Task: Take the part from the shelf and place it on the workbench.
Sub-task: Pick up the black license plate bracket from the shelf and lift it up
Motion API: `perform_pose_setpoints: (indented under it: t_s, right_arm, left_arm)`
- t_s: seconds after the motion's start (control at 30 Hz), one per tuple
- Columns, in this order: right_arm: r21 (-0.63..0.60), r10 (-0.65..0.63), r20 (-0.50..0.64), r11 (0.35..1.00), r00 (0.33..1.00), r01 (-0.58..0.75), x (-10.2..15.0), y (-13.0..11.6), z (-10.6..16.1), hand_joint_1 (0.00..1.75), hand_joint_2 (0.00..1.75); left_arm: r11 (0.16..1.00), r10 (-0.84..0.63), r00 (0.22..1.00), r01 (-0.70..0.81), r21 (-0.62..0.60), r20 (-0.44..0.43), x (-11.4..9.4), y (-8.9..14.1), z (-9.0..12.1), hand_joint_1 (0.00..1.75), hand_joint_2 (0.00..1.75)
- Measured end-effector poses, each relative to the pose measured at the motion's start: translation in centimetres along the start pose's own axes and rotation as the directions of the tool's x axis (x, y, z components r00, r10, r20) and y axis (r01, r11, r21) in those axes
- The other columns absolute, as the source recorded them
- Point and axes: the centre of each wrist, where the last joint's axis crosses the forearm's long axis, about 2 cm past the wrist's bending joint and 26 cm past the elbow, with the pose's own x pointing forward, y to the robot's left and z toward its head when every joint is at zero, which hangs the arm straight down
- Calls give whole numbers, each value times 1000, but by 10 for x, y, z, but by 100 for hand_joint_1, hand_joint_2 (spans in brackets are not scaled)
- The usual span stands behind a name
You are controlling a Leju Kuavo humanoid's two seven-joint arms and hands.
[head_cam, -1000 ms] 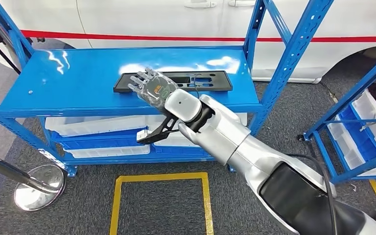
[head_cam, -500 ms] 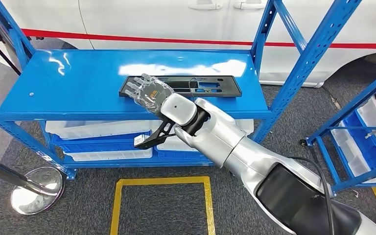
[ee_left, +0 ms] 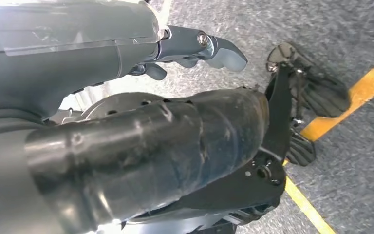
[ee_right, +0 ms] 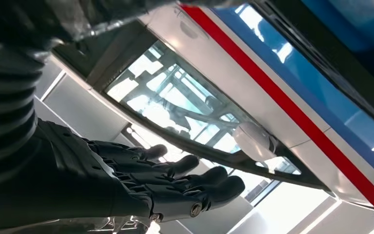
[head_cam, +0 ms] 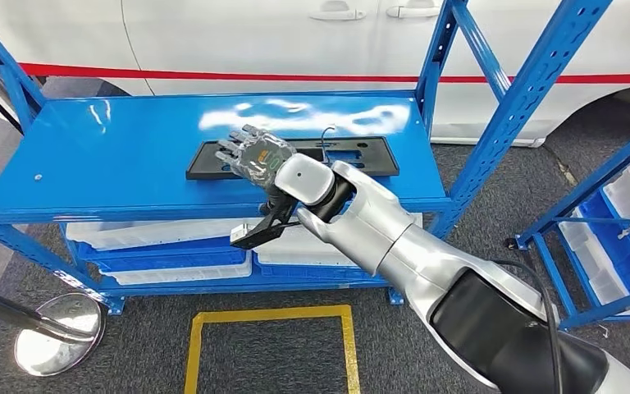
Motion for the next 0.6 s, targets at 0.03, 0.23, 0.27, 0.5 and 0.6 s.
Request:
perform_pose_setpoints:
  t_s: [0.03,0.23,0.27,0.5,0.6]
  right_arm:
    - [0,0,-1,1000,1000,0,-1,-1,0,0,0]
    - [9,-3,2,1000,1000,3,0,2,0,0,0]
    - [11,-3,3,1000,1000,3,0,2,0,0,0]
    - [25,-8,2,1000,1000,8,-2,1,-1,0,0]
    - [28,-11,2,1000,1000,11,-4,-1,-1,0,0]
  left_arm:
    - [1000,-1,1000,1,0,0,0,0,0,0,0]
    - [1000,-4,1000,4,3,-4,-1,2,0,0,0]
    - [1000,-4,1000,4,5,-5,-2,2,0,0,0]
    - [1000,-3,1000,3,10,-5,-1,4,-1,0,0]
    - [1000,4,1000,-4,16,-3,-1,5,-1,0,0]
